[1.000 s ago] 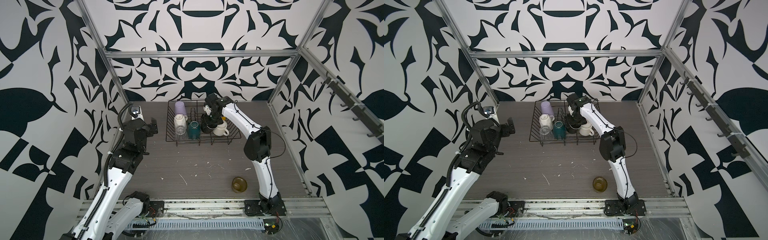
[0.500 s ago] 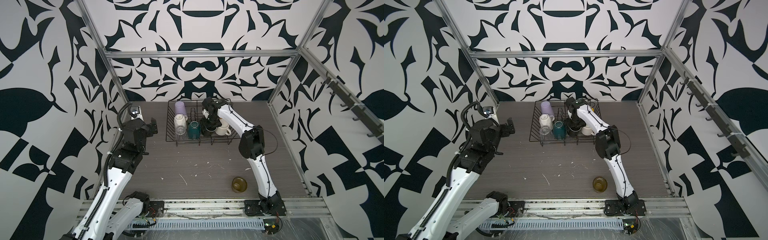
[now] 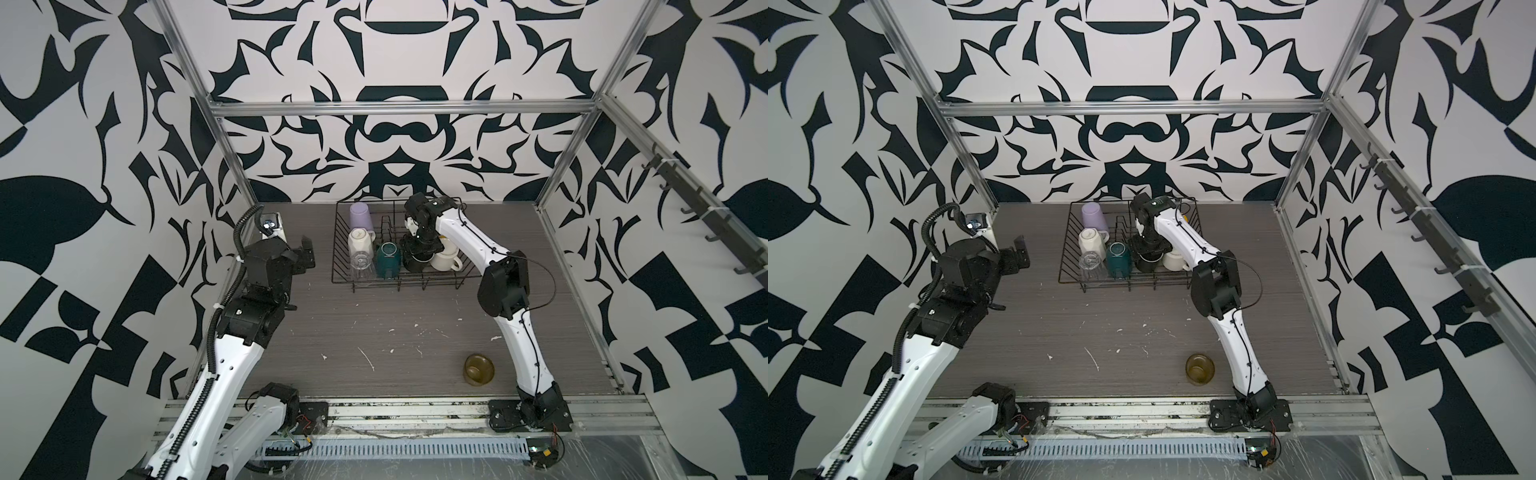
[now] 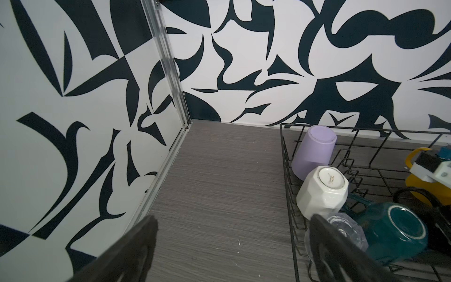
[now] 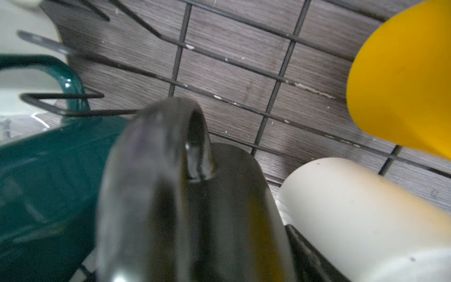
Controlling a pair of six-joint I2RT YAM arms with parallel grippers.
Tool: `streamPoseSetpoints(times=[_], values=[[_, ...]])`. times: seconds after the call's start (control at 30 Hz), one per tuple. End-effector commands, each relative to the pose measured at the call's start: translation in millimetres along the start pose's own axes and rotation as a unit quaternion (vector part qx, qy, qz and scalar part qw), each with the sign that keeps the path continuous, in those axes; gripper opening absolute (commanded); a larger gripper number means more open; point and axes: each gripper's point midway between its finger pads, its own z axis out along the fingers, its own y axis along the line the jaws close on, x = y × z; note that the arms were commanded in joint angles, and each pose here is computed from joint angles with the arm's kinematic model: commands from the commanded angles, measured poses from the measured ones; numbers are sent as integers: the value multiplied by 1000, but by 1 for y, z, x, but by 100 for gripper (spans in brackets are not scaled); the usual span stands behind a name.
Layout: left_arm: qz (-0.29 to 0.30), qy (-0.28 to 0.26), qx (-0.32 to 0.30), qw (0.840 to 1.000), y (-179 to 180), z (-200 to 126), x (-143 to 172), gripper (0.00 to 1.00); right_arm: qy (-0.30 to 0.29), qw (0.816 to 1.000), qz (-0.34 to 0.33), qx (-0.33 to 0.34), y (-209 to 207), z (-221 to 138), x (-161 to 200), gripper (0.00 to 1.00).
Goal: Load cups into a dish rack
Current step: Place the cup upside down at the dish rack, then pick up the cup from the bottom-right of the table.
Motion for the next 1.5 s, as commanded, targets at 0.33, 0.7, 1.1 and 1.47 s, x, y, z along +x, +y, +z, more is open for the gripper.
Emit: streamPoseSetpoints(times=[0.33,0.7,1.1,1.47], values=[[-9,1,3,1000,3,-5,-3,99,-50,999,-13,-9,8,-43,-15,92],[-8,2,5,1000,2,-4,-2,99,-58,998,-14,-16,11,-49,-18,95],[-19,-10,16,1000,1,-10,-10,99,-135,990,-15,-42,22,-109,-35,94],[-44,65,196,978,-60,-30,-7,99,-266,961,8,-79,15,-180,-15,96]])
